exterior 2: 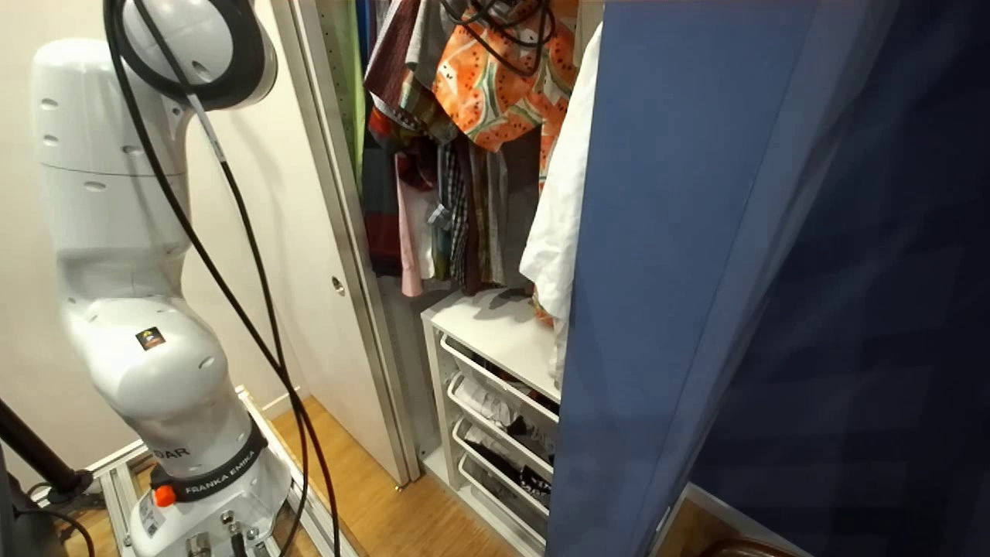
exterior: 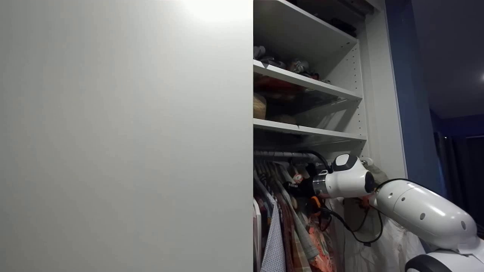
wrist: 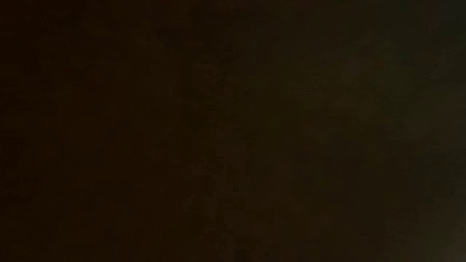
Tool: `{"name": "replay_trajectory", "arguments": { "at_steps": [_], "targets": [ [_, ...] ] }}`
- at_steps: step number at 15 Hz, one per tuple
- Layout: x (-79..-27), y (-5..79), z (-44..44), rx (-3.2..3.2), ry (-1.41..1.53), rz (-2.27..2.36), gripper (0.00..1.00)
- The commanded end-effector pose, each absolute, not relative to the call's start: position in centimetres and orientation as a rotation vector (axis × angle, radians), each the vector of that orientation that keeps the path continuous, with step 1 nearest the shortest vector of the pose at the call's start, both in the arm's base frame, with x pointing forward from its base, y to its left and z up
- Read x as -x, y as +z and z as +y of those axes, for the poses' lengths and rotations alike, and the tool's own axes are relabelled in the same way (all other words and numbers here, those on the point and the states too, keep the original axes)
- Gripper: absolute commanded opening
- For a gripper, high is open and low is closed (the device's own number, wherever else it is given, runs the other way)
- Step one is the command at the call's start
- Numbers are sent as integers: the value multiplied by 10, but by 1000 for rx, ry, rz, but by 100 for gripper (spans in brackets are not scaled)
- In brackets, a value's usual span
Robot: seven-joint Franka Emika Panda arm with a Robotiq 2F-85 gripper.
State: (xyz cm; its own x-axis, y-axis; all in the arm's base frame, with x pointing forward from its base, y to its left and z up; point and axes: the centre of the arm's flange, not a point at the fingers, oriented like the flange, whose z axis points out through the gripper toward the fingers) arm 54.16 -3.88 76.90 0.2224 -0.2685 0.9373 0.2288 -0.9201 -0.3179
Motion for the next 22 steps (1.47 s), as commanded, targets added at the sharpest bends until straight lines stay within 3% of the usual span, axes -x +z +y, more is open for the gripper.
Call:
{"name": "replay_trajectory", "arguments": {
  "at_steps": [1, 2, 6, 7, 9, 15, 18, 22],
  "targets": [
    [-558, 811, -35, 2055, -1770, 102, 4],
    [-558, 811, -37, 2049, -1770, 131, 0],
    [-558, 803, -29, 2064, -1767, 161, 2],
    [-560, 798, -26, 2081, -1773, 169, 34],
    [-562, 790, -19, 2094, -1827, 189, 42],
    [-569, 745, 17, 2153, -2245, 208, 83],
    [-580, 711, 19, 2173, -2478, 234, 99],
    [-589, 677, 23, 2176, -2763, 188, 100]
  ]
}}
